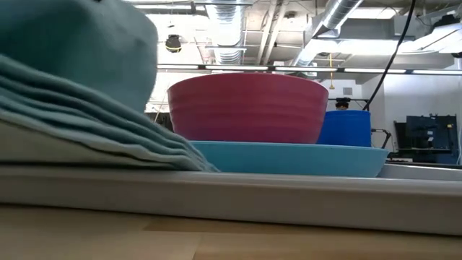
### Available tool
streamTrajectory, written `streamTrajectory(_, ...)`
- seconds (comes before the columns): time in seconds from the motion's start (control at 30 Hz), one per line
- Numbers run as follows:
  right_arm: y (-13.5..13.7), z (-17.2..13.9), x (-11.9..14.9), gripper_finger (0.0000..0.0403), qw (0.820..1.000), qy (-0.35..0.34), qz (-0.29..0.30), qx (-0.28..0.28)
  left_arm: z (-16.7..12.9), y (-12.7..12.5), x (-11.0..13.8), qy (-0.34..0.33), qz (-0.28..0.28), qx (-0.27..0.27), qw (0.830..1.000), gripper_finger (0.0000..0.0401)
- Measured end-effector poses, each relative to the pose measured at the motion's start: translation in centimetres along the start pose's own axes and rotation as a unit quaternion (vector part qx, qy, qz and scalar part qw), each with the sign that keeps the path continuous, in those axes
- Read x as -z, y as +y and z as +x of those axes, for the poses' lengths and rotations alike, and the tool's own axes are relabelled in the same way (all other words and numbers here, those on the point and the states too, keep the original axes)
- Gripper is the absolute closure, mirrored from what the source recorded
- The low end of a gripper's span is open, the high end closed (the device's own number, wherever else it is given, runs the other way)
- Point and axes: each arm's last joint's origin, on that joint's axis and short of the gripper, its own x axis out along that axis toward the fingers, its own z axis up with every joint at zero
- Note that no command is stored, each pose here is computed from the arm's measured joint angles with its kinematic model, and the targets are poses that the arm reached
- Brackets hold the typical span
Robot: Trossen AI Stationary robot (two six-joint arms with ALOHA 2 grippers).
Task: Set up tray
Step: Adjust the green napkin on the gray tray
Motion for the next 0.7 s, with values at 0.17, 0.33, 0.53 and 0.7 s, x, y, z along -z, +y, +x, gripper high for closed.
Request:
streamTrajectory(0.17, 0.0, 0.0, 0.1, 0.0301, 1.0, 0.003, -0.006, 0.0, 0.8, 0.9, 0.3, -0.057, -0.092, 0.018, 0.994, 0.0401)
streamTrajectory(0.33, 0.0, 0.0, 0.1, 0.0301, 1.0, 0.003, -0.01, -0.001, 1.5, 1.1, 1.1, -0.085, -0.081, 0.051, 0.992, 0.0384)
streamTrajectory(0.53, 0.0, 0.0, 0.1, 0.0301, 1.0, 0.003, -0.01, -0.001, 2.1, 1.7, 2.0, -0.058, -0.098, 0.035, 0.993, 0.0323)
streamTrajectory(0.7, 0.0, 0.0, 0.1, 0.0301, 1.0, 0.003, -0.01, -0.001, 2.0, 2.2, 1.5, -0.084, -0.112, 0.013, 0.99, 0.027)
